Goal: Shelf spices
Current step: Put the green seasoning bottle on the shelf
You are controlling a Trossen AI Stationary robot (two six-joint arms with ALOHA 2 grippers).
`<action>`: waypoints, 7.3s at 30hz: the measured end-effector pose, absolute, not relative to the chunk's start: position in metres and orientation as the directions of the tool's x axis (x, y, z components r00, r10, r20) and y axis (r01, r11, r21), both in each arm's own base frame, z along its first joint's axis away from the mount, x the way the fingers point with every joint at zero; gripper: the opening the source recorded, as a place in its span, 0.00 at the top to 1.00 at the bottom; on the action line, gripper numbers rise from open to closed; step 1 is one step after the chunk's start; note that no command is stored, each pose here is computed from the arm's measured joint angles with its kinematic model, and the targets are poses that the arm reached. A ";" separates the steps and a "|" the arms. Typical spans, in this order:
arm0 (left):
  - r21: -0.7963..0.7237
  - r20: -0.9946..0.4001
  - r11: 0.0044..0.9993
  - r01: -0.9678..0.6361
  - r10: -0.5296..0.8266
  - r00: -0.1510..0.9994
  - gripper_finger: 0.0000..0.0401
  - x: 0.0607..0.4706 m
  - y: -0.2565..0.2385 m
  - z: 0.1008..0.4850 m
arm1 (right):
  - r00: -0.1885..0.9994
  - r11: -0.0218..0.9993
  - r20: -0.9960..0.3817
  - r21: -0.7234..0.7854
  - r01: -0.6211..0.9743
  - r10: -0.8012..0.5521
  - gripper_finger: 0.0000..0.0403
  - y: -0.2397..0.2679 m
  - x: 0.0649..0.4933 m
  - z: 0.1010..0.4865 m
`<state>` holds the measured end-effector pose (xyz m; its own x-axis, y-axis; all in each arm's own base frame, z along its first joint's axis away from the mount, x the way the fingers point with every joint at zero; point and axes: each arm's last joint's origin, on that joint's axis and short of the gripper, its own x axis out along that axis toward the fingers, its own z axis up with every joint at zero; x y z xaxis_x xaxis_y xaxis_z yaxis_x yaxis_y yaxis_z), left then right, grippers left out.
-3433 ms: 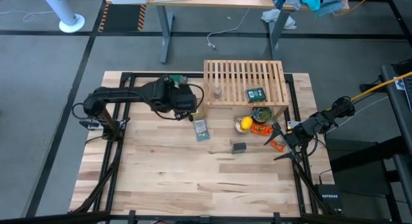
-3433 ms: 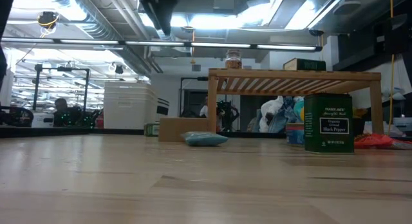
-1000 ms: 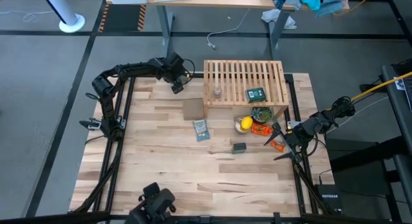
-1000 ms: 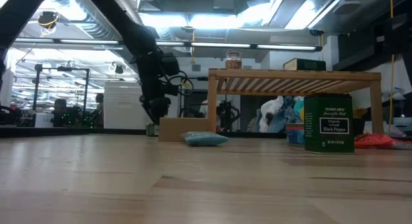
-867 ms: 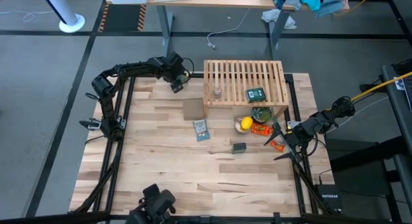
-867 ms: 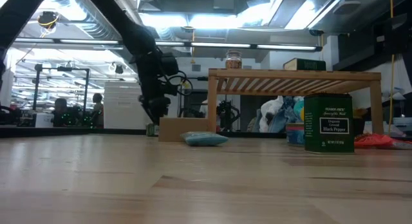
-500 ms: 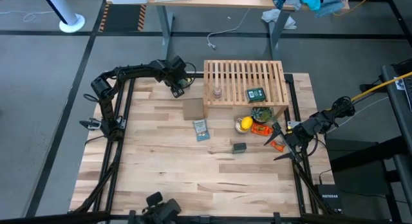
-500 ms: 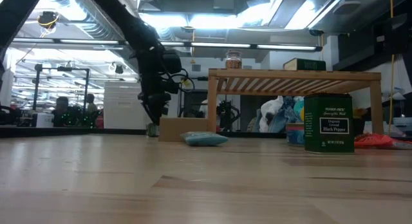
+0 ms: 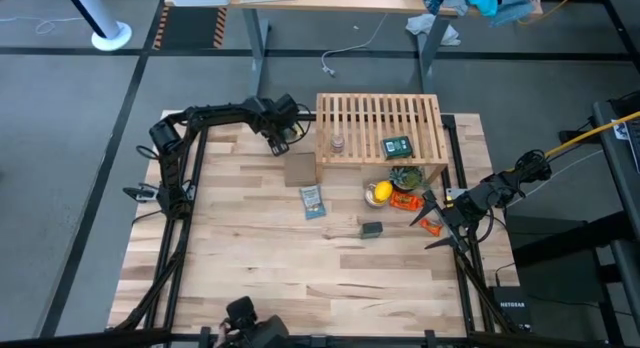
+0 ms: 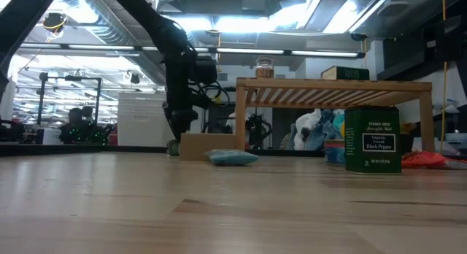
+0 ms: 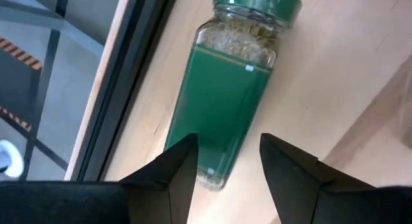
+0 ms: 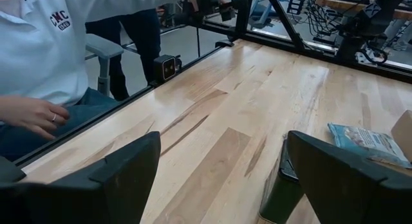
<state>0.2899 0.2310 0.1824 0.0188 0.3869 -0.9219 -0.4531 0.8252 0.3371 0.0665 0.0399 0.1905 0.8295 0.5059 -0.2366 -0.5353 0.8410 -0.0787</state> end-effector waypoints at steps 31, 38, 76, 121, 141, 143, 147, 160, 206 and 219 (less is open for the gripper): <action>0.362 -0.905 0.820 -0.442 0.423 0.043 0.59 0.287 0.231 0.208 | 0.830 0.841 -0.237 -0.079 -0.535 0.506 0.15 0.040 0.067 0.191; 0.385 -0.835 0.783 -0.488 0.521 0.178 0.59 0.281 0.227 0.249 | 0.829 0.841 -0.238 -0.078 -0.535 0.506 0.15 0.040 0.066 0.190; 0.367 -0.746 0.747 -0.554 0.592 0.304 0.59 0.257 0.209 0.307 | 0.988 0.974 -0.107 -0.186 -0.127 0.108 0.15 0.029 0.072 0.202; 0.218 -0.955 0.736 -0.641 0.296 0.014 0.44 0.259 0.264 0.190 | 0.997 0.995 -0.071 -0.097 -0.029 0.022 0.15 0.027 0.073 0.206; 0.154 -0.916 0.856 -0.493 0.310 0.253 0.43 0.282 0.265 0.193 | 0.997 0.995 -0.071 -0.097 -0.029 0.022 0.15 0.027 0.073 0.206; 0.154 -0.907 0.856 -0.494 0.321 0.273 0.43 0.284 0.267 0.194 | 0.997 0.995 -0.071 -0.097 -0.029 0.022 0.15 0.027 0.073 0.206; 0.090 -0.890 0.865 -0.494 0.292 0.349 0.43 0.288 0.268 0.195 | 0.997 0.995 -0.072 -0.097 -0.029 0.022 0.15 0.027 0.073 0.206; 0.084 -0.871 0.856 -0.509 0.312 0.380 0.43 0.287 0.274 0.197 | 0.997 0.995 -0.072 -0.098 -0.029 0.022 0.15 0.027 0.073 0.206; 0.113 -0.892 0.824 -0.556 0.330 0.308 0.53 0.306 0.266 0.169 | 0.997 0.994 -0.074 -0.097 -0.045 0.038 0.15 0.027 0.073 0.206; 0.259 -0.784 0.776 -0.575 0.516 0.344 0.53 0.296 0.240 0.245 | 0.996 0.996 -0.083 -0.075 -0.044 0.038 0.15 0.027 0.073 0.205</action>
